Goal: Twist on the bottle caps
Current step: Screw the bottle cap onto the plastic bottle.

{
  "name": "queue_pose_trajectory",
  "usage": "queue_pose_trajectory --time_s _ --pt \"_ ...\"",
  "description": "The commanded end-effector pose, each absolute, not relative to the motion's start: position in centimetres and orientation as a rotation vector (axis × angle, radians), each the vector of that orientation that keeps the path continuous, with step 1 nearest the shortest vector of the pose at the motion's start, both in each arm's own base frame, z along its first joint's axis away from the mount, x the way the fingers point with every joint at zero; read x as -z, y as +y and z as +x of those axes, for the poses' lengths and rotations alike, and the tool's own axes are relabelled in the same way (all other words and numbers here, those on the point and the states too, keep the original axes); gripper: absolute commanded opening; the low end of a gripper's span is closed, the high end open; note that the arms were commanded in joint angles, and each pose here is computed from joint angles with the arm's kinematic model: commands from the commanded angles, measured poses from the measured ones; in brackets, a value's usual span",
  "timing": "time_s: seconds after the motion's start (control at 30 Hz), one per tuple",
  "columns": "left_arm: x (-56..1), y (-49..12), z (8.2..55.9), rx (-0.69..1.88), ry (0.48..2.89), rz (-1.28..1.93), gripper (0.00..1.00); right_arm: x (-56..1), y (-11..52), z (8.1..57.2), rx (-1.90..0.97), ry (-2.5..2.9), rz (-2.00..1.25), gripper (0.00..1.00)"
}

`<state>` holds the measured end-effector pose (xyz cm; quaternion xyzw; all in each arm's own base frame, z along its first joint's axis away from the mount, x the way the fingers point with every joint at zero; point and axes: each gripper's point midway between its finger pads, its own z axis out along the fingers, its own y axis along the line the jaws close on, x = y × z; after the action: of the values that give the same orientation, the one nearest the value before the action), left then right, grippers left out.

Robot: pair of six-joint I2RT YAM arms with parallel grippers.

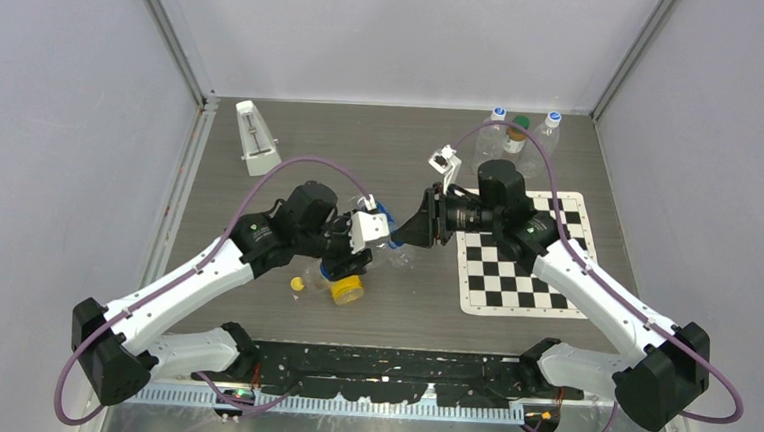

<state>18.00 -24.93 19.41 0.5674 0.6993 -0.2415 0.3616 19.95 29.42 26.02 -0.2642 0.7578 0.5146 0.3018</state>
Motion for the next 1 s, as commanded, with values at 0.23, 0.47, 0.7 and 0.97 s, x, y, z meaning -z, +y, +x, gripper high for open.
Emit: queue_pose_trajectory --time_s 0.23,0.47,0.7,0.97 --pt "-24.6 -27.9 18.1 0.79 1.722 1.351 0.0 -27.8 29.4 17.9 -1.413 1.936 -0.897 0.14" --pt "-24.8 -28.9 18.4 0.854 1.705 1.254 0.0 -27.8 29.2 17.3 -1.428 1.951 -0.936 0.13" --pt "-26.0 -29.9 17.6 0.932 1.613 1.29 0.0 -27.9 29.0 16.4 -1.455 1.968 -0.996 0.12" --pt "-28.1 -31.0 17.3 0.996 1.486 1.284 0.0 -28.4 29.1 15.3 -1.53 1.952 -1.049 0.11"
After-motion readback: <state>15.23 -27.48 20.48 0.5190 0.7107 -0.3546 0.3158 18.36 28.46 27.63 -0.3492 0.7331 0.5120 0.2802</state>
